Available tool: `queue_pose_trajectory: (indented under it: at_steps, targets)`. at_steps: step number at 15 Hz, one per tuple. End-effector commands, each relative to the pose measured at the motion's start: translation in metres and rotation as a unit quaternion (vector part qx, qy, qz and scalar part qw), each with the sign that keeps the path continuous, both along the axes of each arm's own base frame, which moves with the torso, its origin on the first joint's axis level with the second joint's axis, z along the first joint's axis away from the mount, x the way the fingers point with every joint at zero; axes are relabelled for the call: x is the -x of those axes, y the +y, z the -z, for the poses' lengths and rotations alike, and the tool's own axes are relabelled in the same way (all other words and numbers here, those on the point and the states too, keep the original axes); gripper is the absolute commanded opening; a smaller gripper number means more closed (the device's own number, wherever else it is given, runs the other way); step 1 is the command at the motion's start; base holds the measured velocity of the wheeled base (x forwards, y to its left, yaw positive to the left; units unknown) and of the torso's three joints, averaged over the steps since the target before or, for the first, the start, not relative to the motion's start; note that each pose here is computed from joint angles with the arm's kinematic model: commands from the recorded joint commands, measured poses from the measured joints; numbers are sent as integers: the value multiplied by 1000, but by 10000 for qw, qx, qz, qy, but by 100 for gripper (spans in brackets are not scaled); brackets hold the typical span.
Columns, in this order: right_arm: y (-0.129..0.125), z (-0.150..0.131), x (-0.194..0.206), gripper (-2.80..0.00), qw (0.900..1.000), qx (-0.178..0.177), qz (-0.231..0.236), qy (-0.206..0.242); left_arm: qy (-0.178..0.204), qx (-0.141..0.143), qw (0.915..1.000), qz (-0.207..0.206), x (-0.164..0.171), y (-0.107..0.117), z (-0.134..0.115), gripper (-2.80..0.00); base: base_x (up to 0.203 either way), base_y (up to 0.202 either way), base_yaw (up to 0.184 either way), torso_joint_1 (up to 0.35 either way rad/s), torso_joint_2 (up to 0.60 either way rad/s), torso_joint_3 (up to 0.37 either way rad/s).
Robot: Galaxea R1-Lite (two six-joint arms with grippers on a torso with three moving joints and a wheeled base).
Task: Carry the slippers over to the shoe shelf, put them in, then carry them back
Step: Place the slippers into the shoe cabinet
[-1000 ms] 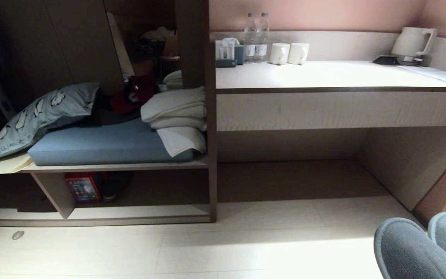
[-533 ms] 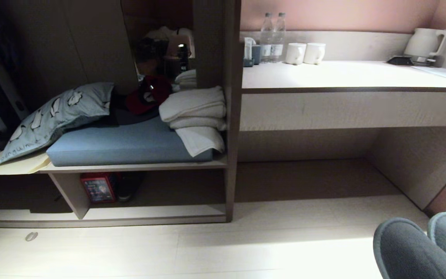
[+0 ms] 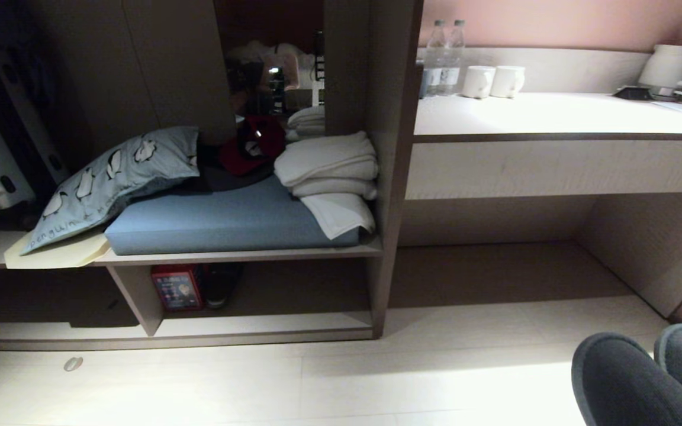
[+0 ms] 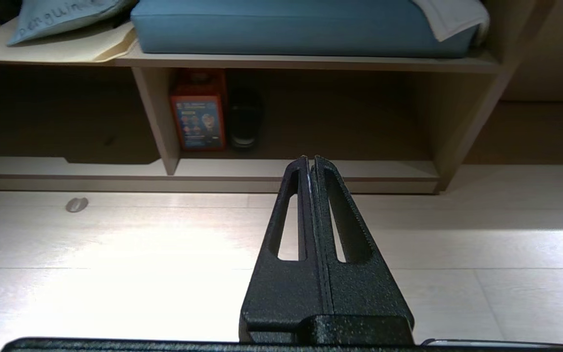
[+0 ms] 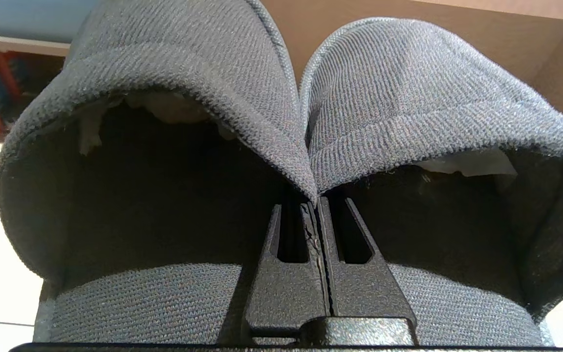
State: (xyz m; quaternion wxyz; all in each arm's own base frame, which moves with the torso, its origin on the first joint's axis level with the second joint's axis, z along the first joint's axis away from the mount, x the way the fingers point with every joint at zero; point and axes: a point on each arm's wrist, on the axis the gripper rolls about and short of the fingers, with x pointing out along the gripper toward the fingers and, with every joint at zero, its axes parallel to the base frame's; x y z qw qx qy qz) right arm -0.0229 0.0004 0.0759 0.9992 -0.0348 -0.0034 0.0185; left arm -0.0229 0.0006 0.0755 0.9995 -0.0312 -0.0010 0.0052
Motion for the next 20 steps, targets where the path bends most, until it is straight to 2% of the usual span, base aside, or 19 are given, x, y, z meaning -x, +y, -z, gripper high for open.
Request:
queue_pose_trajectory:
  at_steps: [1,20]
  targets:
    - [0,0,0,-280,10000,5,-6,-4,1,3,10000,-2,0,0,0,-280,0,198,-4,2,1,4]
    - [0,0,0,-280,10000,5,-6,-4,1,3,10000,-2,0,0,0,-280,0,195,-1,3,2,4]
